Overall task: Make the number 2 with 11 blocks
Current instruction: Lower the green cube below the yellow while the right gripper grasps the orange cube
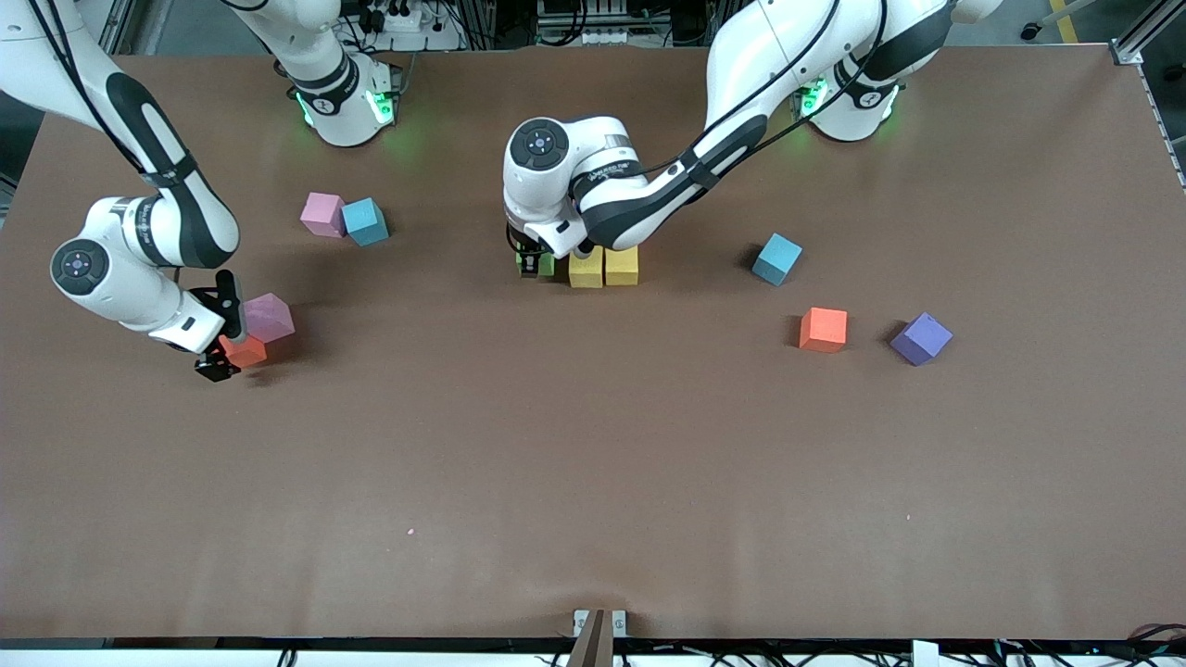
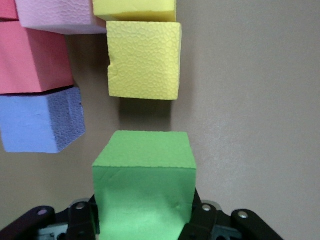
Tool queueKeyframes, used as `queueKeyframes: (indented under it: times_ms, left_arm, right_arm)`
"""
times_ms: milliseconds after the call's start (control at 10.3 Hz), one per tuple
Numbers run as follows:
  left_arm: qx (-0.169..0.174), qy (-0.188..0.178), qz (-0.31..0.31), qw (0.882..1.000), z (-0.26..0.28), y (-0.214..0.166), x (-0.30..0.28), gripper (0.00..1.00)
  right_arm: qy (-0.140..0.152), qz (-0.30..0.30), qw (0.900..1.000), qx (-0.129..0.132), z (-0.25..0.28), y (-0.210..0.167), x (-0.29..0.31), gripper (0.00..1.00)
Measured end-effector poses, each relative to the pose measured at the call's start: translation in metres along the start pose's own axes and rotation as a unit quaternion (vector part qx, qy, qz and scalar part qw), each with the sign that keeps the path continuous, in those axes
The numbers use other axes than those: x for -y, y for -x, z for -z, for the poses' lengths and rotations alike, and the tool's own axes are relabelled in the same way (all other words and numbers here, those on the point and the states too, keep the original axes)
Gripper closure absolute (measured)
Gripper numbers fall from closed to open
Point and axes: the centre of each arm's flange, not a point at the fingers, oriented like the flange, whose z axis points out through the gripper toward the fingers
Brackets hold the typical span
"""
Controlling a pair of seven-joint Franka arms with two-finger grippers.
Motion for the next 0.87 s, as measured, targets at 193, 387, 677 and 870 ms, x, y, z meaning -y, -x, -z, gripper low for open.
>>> queueKeyframes:
  times_ms: [193, 387, 677, 870]
  left_arm:
    - [-0.001, 0.003, 0.004, 1.0, -0.011, -0.001, 0.001, 0.39]
    - [-0.003, 0.004, 0.006, 1.0, -0.023, -0.003, 0.003, 0.39]
    - [-0.003, 0.001, 0.011, 1.0, -0.028, -0.005, 0.003, 0.39]
    - [-0.003, -0.002, 0.009, 1.0, -0.036, -0.008, 0.009, 0.39]
  right_arm:
    - [0.001, -0.001, 1.0, -0.001, -0.002, 0.001, 0.001, 0.04]
    - [0.001, -0.002, 1.0, -0.001, -0.003, 0.001, 0.0, 0.21]
    - [0.006, -0.002, 1.0, 0.002, 0.002, 0.004, -0.004, 0.41]
    - [0.018, -0.017, 1.0, 0.0, 0.013, 0.011, -0.013, 0.41]
